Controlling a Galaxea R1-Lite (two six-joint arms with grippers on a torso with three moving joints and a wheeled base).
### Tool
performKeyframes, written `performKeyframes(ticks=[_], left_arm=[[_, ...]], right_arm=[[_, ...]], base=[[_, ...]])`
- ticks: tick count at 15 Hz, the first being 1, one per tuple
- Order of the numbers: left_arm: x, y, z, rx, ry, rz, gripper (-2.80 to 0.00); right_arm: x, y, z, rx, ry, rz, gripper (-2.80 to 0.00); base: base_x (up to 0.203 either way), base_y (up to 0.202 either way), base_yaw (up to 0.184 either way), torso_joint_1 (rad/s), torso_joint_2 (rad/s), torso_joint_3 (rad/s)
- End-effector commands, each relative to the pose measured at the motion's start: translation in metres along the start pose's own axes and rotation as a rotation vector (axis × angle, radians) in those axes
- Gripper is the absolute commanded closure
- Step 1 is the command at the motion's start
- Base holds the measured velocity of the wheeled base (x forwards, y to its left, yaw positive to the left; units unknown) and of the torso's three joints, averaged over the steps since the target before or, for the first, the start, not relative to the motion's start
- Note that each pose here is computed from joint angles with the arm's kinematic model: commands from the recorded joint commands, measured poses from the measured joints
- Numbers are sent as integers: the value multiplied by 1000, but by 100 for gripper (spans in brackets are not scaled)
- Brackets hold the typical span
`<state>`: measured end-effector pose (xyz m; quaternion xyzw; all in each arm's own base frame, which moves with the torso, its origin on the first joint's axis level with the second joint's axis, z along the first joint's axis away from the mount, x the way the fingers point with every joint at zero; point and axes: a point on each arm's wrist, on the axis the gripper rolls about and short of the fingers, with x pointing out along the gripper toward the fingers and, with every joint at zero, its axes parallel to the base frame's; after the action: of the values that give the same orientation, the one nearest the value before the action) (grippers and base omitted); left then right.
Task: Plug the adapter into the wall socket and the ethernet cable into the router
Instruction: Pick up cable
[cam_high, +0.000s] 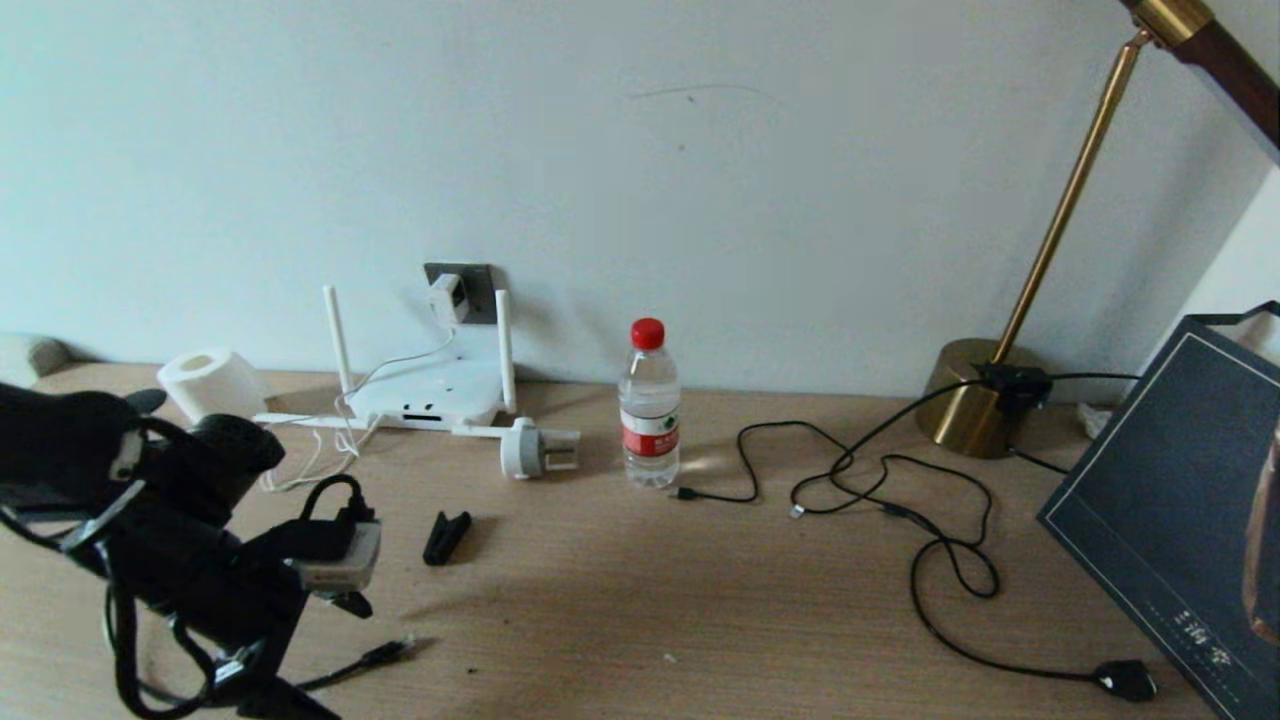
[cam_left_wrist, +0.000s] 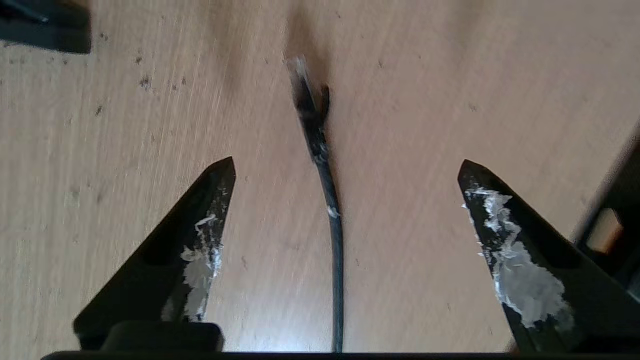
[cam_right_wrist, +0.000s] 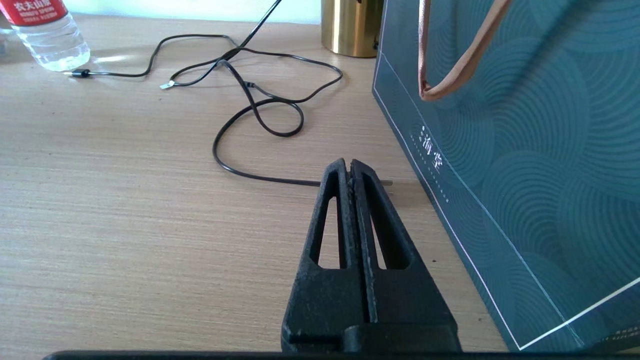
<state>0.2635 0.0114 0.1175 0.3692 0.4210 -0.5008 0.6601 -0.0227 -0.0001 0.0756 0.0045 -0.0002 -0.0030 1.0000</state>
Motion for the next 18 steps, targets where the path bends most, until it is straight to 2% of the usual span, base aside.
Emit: performKeyframes(ticks=[1, 13, 18], left_arm=[[13, 4, -4, -13, 2, -9, -280], [17, 10, -6, -9, 50, 17, -280], [22, 18, -7, 3, 45, 66, -280]], right_arm=[[0, 0, 0, 0, 0, 0, 0], [0, 0, 0, 0, 0, 0, 0], [0, 0, 0, 0, 0, 0, 0]], base=[[0, 0, 0, 0, 0, 0], [0, 0, 0, 0, 0, 0], [0, 0, 0, 0, 0, 0]])
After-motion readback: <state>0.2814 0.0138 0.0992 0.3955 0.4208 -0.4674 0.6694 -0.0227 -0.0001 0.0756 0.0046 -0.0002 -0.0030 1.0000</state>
